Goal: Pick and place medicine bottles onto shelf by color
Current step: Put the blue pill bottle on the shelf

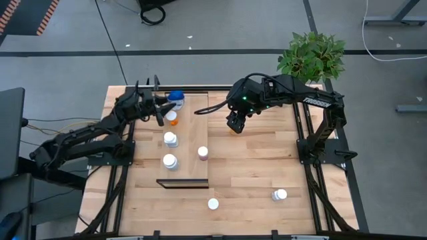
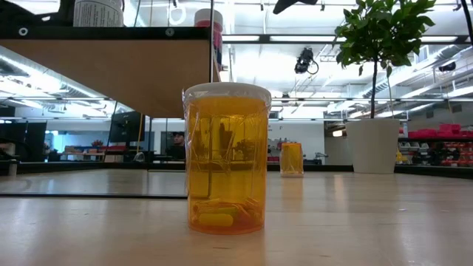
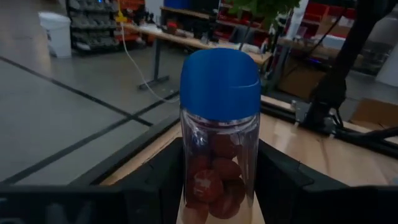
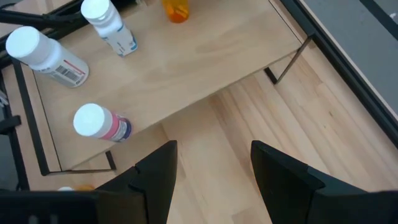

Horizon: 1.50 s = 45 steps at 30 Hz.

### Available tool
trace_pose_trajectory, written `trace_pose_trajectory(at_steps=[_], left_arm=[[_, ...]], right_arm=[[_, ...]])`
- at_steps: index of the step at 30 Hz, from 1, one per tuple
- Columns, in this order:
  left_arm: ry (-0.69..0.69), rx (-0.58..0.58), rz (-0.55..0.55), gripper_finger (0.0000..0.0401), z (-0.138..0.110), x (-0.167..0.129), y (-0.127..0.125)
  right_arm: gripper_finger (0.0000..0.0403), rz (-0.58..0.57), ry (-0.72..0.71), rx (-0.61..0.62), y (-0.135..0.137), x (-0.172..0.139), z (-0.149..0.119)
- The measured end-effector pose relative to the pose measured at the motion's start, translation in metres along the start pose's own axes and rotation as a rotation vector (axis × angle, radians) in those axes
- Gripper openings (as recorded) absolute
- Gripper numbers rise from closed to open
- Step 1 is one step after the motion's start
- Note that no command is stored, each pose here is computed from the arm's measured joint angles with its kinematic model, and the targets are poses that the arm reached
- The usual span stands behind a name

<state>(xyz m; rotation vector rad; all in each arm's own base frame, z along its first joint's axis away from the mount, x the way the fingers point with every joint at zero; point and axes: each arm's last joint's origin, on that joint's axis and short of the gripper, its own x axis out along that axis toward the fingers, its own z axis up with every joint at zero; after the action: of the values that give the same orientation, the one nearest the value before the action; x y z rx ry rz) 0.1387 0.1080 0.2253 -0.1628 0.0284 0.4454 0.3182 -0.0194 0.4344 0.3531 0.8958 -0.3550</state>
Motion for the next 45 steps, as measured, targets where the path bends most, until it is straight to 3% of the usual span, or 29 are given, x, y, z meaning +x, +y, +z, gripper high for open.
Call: trace_pose_trajectory(at_steps=[18,27,45], left_arm=[[-0.058,0.062,0.104,0.0167,0.000,-0.004,0.013],[0.046,0.095,0.044,0.0165,-0.009,-0.006,0.018],[0.073,0.130,0.027,0.0166,-0.021,-0.012,0.025]], right_arm=[[0.0212,0.000,0.000,0.056,0.000,0.000,0.000],[0.0212,0.000,0.001,0.078,0.000,0.000,0.000],[0.0212,-0.003,0.006,0.103,0.000,0.000,-0.001]])
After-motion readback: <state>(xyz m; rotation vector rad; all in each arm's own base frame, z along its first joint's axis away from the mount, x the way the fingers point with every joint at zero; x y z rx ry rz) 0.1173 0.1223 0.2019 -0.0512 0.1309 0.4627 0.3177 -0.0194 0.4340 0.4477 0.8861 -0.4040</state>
